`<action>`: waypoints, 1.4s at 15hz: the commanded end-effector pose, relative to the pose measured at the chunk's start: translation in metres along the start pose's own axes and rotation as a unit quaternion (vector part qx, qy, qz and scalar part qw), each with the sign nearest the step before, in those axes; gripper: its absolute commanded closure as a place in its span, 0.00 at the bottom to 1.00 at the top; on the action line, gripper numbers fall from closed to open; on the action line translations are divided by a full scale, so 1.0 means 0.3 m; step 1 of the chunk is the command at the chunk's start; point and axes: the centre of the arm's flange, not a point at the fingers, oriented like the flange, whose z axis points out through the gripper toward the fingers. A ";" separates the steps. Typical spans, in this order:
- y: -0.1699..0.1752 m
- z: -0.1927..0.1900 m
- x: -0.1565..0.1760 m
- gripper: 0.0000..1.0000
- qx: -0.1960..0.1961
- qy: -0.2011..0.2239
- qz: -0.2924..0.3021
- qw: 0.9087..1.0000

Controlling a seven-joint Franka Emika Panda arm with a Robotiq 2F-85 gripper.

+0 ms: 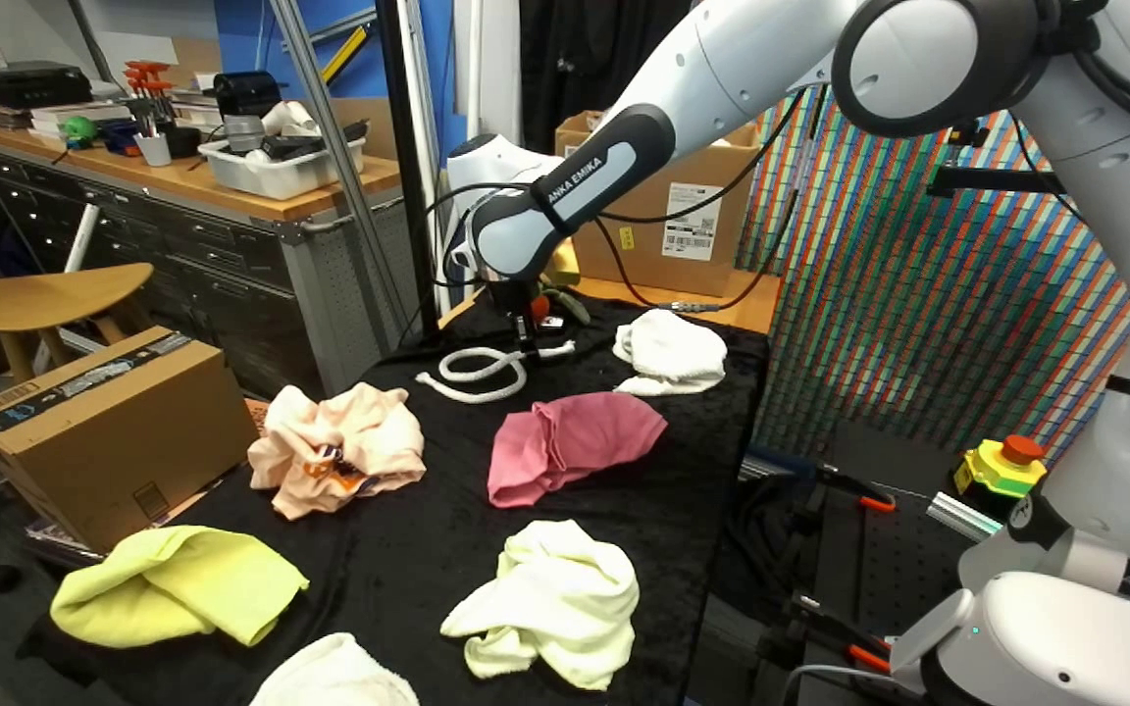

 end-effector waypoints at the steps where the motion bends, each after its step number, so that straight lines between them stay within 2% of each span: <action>1: -0.054 -0.131 -0.094 0.90 -0.015 0.031 0.019 0.999; 6: -0.150 -0.312 -0.231 0.90 -0.045 0.078 0.060 0.994; 9: -0.220 -0.435 -0.325 0.90 -0.061 0.112 0.104 0.986; 12: -0.285 -0.547 -0.423 0.90 -0.060 0.134 0.135 0.980; 16: -0.349 -0.718 -0.582 0.90 -0.060 0.173 0.197 0.963; 21: -0.413 -0.927 -0.770 0.90 -0.066 0.221 0.242 0.943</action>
